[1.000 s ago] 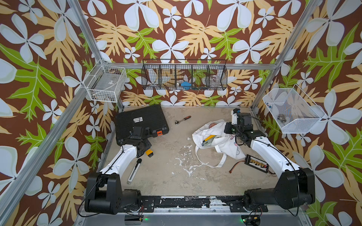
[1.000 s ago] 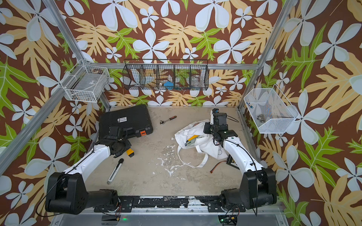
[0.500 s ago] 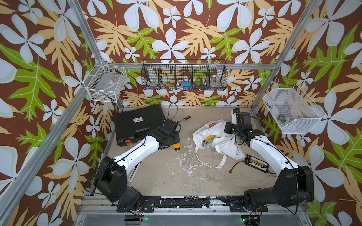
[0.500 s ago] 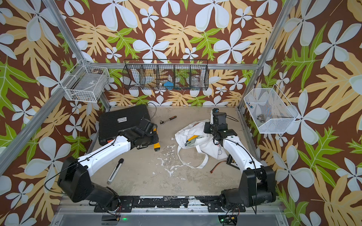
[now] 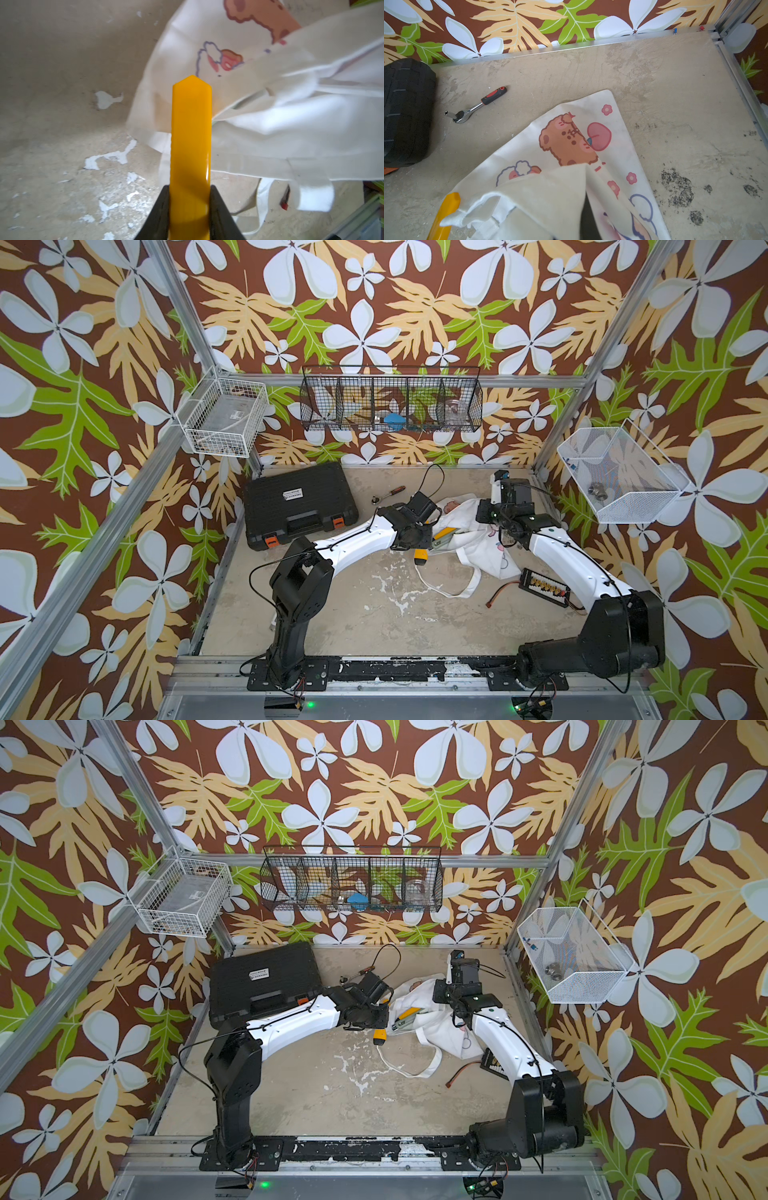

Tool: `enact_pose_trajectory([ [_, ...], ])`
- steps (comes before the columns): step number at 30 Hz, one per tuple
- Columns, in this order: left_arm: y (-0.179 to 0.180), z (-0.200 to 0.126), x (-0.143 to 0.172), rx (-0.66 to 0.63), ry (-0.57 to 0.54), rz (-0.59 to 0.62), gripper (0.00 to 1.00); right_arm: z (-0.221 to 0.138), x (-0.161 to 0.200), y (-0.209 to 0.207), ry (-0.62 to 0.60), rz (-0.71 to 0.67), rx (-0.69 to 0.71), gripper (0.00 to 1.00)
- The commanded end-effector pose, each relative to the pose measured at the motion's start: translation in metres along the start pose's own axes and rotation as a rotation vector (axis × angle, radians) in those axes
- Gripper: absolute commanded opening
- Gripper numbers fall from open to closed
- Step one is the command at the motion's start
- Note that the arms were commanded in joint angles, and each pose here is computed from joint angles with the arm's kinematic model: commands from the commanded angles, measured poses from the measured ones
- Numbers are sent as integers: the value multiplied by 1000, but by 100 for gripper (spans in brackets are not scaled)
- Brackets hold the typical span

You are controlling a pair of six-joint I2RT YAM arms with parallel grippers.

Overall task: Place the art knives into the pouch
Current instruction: Place the utility knife in the pouch.

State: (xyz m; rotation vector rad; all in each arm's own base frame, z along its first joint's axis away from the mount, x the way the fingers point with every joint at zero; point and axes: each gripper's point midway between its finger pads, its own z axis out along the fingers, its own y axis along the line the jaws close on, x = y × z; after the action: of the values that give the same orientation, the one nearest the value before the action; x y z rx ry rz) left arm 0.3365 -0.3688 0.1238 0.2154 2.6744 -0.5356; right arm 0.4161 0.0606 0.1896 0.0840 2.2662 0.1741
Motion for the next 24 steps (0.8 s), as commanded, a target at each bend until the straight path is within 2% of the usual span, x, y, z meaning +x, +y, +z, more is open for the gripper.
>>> enact_pose_trajectory([
  [1, -13, 2, 9, 12, 36, 45, 19, 0, -5, -1, -13, -2, 13, 0],
  [7, -29, 3, 22, 15, 55, 73, 19, 1, -4, -2, -12, -4, 18, 0],
  [17, -49, -22, 48, 62, 40, 99, 19, 7, -1, -5, 2, -1, 30, 0],
  [24, -62, -7, 42, 61, 49, 141, 20, 0, -2, -3, -8, -2, 18, 0],
])
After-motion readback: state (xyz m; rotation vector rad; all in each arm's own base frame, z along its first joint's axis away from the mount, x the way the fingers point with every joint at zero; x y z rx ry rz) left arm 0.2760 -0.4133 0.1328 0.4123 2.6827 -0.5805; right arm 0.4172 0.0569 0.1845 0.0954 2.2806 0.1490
